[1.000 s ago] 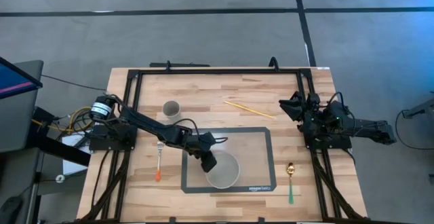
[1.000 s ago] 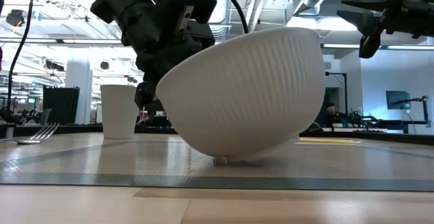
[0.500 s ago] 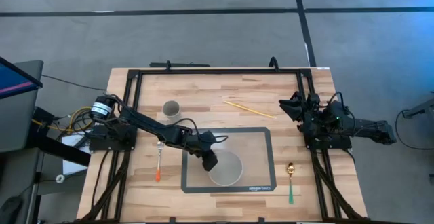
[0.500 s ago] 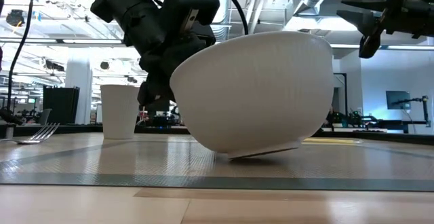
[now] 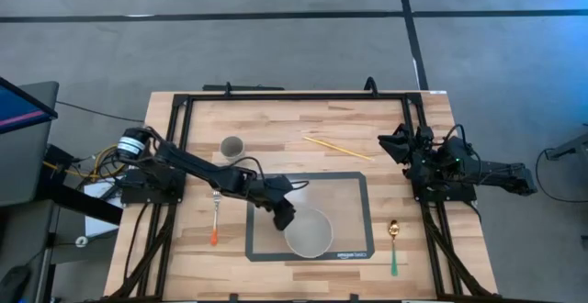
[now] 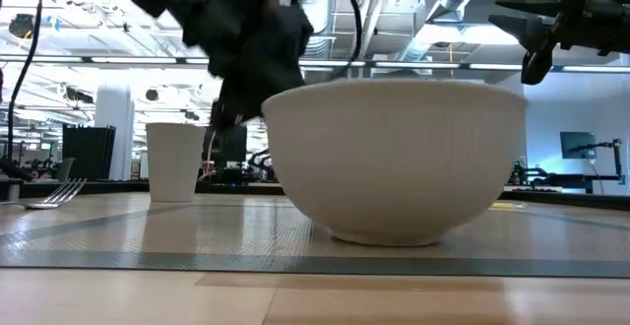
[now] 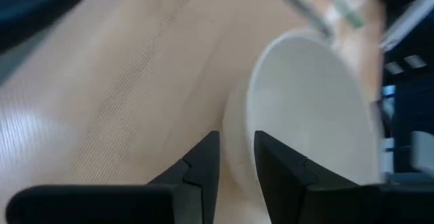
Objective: Pick & Place Utensil
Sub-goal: Put the bowl on the bottom middle of the silicone mat, then put the spoon into the bowl on the silicone mat, then put the fork into the bowl on the silicone mat
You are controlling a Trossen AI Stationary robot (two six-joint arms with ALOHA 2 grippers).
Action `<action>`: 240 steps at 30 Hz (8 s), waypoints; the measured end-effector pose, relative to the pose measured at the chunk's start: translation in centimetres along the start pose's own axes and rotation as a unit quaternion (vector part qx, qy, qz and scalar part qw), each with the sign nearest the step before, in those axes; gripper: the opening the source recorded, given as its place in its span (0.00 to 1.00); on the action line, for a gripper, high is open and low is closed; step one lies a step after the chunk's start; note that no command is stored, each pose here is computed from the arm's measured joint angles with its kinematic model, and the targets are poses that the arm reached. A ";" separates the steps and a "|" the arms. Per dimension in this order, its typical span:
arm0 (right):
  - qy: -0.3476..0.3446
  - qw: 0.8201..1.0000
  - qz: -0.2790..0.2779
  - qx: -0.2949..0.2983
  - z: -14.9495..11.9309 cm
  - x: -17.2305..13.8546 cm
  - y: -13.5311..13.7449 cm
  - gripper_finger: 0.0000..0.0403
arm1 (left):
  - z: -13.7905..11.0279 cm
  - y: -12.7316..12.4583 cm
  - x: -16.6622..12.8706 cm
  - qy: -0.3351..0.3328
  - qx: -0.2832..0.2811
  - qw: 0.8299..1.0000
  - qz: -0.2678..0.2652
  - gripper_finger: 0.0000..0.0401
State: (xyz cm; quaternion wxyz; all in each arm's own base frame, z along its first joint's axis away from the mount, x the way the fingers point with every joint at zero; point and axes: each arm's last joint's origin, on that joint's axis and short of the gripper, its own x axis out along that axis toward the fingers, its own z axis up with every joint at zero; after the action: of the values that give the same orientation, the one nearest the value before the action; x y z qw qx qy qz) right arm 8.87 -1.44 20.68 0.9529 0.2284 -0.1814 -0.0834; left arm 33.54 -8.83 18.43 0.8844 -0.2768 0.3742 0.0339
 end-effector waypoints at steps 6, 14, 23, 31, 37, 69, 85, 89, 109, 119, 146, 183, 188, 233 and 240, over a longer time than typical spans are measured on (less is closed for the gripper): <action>0.000 1.000 0.000 0.000 0.0 0.0 0.0 0.27 | 1.9 -1.4 -4.3 -0.061 0.045 0.996 -0.039 0.23; 0.002 1.000 -0.001 0.000 0.0 0.0 0.0 0.27 | 3.3 -2.3 -10.5 -0.118 0.088 0.986 -0.076 0.23; 0.003 1.000 -0.001 0.000 -0.1 0.0 0.0 0.27 | 3.1 -1.9 -15.0 -0.133 0.134 0.979 -0.078 0.23; -0.014 0.999 0.027 0.019 0.2 0.5 0.5 0.27 | 0.5 0.5 -15.1 -0.119 0.180 0.974 -0.062 0.23; -0.024 0.996 0.086 0.006 0.1 1.5 1.9 0.27 | -1.4 2.4 -14.3 -0.143 0.174 0.974 -0.034 0.23; 0.506 0.819 -0.205 0.174 -9.1 7.2 17.3 0.27 | -2.6 3.6 -13.3 -0.206 0.168 0.963 -0.044 0.23; 0.608 0.542 -0.536 0.221 -15.8 -1.2 17.5 0.27 | -2.5 3.5 -13.4 -0.211 0.167 0.962 -0.048 0.23; 0.601 0.538 -0.556 0.201 -16.8 -1.5 17.0 0.27 | -2.5 3.5 -13.4 -0.212 0.167 0.962 -0.048 0.23; 0.642 0.568 -0.499 0.124 -17.1 1.1 15.2 0.04 | -2.4 3.4 -13.5 -0.221 0.165 0.960 -0.054 0.23; 0.675 0.588 -0.434 0.098 -13.6 7.7 17.4 0.01 | -2.4 3.4 -13.5 -0.222 0.165 0.960 -0.054 0.23; 0.666 0.682 -0.210 0.218 -13.1 18.1 16.3 0.00 | -2.4 3.1 -13.5 -0.219 0.152 0.961 -0.079 0.23; 0.706 0.602 -0.216 0.303 -16.3 20.3 13.1 0.01 | -7.2 0.6 2.5 -0.121 0.161 0.968 -0.152 0.01; 0.710 0.600 -0.215 0.301 -16.3 20.1 13.4 0.01 | -7.0 1.0 2.7 -0.121 0.157 0.969 -0.145 0.01; 0.659 0.739 -0.108 0.089 -10.0 21.6 10.7 0.16 | -3.7 -0.3 -1.1 -0.192 0.147 0.954 -0.177 0.01; 0.573 0.799 -0.143 -0.111 -6.7 21.3 10.6 0.16 | -2.5 0.6 -6.3 -0.177 0.143 0.972 -0.052 0.01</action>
State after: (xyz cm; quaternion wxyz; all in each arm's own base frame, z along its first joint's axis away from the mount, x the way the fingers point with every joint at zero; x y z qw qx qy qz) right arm 31.83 5.47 26.62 0.8791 0.1504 0.4428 -0.0926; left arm 27.24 -8.67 21.02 0.9677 -0.1556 0.1978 -0.0174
